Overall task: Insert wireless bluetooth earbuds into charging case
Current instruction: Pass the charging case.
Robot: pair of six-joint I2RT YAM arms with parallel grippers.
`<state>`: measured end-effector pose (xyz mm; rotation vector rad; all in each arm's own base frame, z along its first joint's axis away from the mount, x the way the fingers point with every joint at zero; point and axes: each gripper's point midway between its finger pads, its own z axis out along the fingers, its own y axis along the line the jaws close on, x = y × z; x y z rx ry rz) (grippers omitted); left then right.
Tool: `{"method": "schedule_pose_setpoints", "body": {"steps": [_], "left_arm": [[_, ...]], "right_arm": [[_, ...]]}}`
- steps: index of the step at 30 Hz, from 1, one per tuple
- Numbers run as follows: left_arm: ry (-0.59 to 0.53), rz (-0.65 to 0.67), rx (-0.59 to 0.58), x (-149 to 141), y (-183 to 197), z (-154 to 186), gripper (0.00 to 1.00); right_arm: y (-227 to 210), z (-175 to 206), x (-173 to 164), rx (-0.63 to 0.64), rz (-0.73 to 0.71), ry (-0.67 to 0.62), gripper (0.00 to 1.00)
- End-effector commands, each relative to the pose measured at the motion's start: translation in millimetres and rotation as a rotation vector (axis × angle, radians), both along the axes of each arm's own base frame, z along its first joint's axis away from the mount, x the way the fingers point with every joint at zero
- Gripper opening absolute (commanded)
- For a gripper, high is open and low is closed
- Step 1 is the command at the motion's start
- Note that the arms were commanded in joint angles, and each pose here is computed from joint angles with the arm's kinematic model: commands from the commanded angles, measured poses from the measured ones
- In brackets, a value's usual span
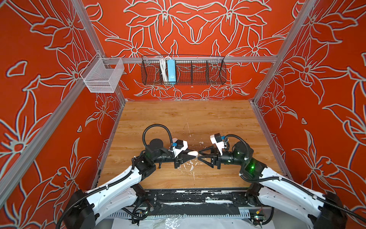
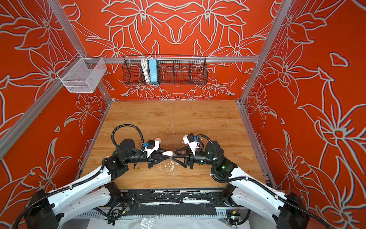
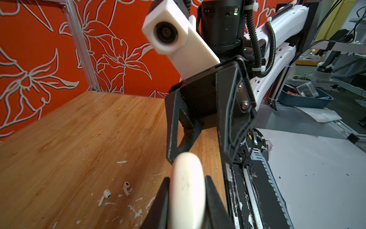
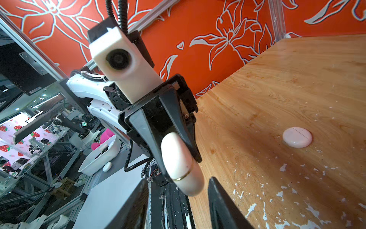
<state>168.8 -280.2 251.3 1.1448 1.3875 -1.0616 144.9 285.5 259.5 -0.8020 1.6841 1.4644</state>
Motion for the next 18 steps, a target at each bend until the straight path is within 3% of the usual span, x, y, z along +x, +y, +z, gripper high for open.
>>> {"method": "schedule_pose_setpoints", "body": {"steps": [1,9,18], "left_arm": [[-0.005,-0.064,-0.022,-8.2,-4.8,11.1,0.0],[0.022,-0.169,-0.045,-22.3,-9.3,20.5,0.0],[0.025,-0.186,-0.05,-25.2,-9.5,23.5,0.0]], "right_arm": [[5.0,23.4,-8.2,0.049,0.052,-0.051,0.48],[10.1,19.5,-7.5,0.04,0.06,-0.036,0.28],[18.6,15.0,-11.1,0.017,0.085,-0.029,0.31]]}}
